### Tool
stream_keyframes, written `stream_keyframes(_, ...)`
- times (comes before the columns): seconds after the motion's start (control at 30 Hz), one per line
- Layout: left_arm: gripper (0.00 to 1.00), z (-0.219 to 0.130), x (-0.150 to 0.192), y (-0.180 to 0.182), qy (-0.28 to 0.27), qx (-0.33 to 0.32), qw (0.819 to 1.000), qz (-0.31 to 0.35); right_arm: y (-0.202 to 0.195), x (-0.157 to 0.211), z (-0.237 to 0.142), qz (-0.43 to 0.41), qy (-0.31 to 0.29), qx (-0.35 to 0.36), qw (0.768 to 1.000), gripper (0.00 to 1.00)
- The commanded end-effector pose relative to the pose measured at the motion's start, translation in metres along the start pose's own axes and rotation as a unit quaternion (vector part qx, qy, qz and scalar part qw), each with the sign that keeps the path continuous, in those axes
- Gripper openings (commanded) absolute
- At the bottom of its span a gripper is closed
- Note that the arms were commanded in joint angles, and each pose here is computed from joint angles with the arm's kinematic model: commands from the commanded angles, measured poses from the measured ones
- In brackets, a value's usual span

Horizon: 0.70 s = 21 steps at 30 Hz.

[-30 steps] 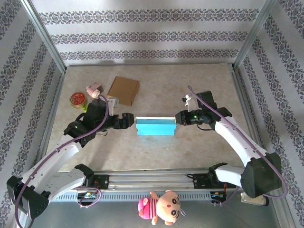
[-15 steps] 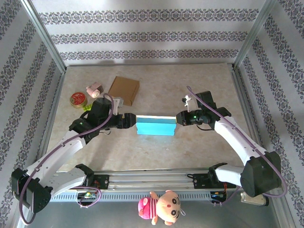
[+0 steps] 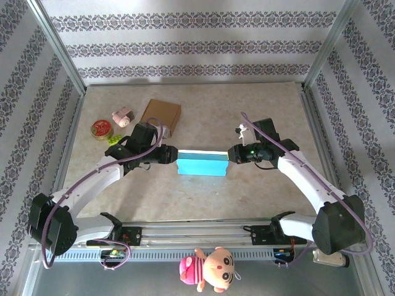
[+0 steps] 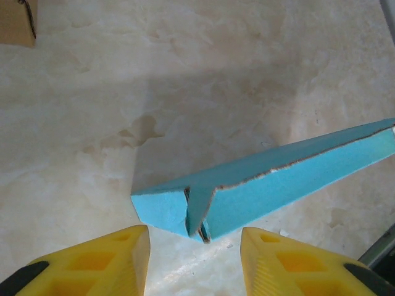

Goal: Fold the paper box

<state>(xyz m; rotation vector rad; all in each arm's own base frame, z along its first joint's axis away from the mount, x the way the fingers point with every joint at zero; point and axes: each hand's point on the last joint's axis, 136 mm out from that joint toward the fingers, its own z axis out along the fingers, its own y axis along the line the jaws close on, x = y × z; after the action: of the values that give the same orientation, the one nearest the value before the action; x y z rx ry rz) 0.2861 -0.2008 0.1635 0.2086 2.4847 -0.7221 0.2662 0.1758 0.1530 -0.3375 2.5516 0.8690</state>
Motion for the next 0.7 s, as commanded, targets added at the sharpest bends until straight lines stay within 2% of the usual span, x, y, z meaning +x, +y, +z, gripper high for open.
stream_keyframes(0.0, 0.39, -0.001, -0.022, -0.005, -0.031, 0.009, 0.999, 0.022, 0.003, -0.002, -0.001, -0.005, 0.002, 0.002, 1.0, 0.15)
stream_keyframes(0.37, 0.29, 0.008, -0.03, -0.007, -0.03, 0.01, 0.999, 0.029, 0.003, -0.002, -0.001, -0.005, 0.005, 0.003, 1.0, 0.15)
stream_keyframes(0.57, 0.16, 0.01, -0.031, -0.01, -0.029, 0.02, 0.999, 0.024, 0.004, -0.002, -0.001, -0.005, 0.005, 0.002, 1.0, 0.15)
stream_keyframes(0.67, 0.13, 0.008, -0.031, -0.011, -0.031, 0.023, 0.999, 0.022, 0.003, 0.0, -0.001, -0.004, 0.007, 0.003, 1.0, 0.15)
